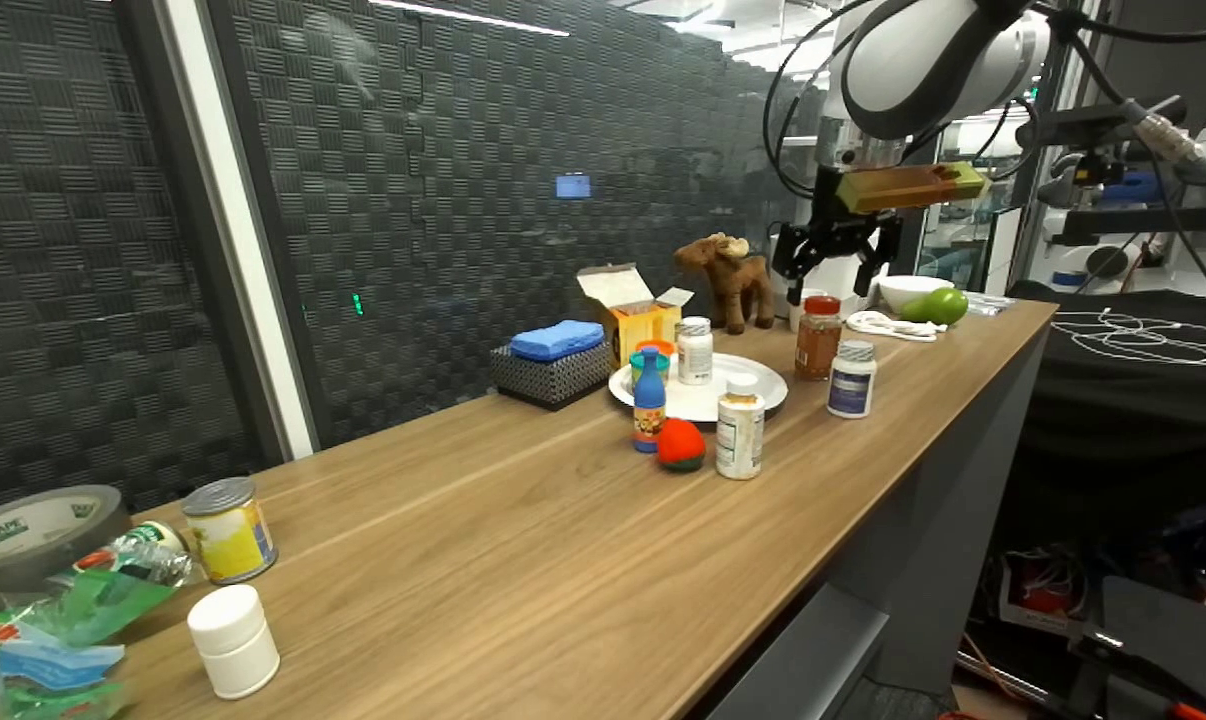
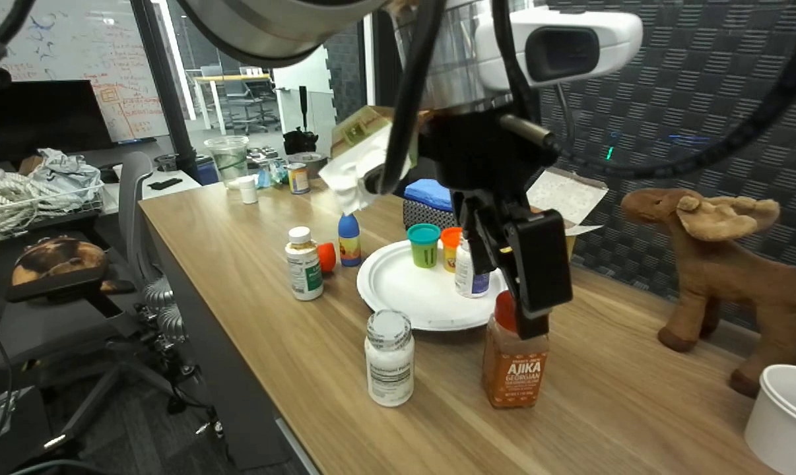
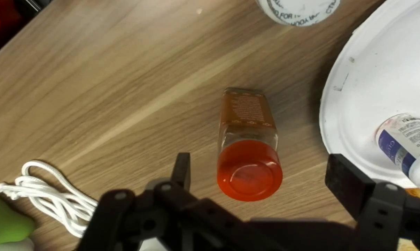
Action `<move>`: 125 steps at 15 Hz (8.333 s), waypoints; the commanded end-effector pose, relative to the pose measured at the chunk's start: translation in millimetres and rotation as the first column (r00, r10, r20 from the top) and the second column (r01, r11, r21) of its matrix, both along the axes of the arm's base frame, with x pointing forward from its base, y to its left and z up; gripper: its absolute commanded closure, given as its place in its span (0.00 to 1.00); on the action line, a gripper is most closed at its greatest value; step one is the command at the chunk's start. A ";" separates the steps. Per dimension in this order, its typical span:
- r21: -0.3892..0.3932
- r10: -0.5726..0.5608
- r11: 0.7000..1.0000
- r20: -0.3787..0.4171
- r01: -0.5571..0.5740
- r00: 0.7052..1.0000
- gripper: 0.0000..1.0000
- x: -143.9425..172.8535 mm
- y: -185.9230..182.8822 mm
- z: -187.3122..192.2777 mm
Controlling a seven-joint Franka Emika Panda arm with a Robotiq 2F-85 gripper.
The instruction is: Place the containers and the orange toy on the white plate
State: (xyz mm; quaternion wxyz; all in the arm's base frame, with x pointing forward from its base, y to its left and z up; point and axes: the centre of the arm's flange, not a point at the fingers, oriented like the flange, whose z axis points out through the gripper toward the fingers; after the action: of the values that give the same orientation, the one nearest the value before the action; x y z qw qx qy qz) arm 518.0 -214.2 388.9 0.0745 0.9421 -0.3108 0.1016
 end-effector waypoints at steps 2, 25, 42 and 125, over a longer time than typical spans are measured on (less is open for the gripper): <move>0.007 0.000 1.000 0.028 0.000 1.000 0.26 14.9 -15.5 3.4; 0.072 0.136 0.987 0.126 -0.146 0.983 0.76 62.5 79.0 72.5; -0.023 0.154 0.988 0.174 -0.152 0.973 0.76 52.1 80.2 111.6; 0.193 0.171 0.970 -0.114 -0.147 0.979 0.44 -40.1 43.3 -19.0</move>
State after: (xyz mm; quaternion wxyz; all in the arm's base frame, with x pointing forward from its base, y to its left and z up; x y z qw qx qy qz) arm 470.6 -170.2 359.8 0.0029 0.9711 -0.2386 0.0105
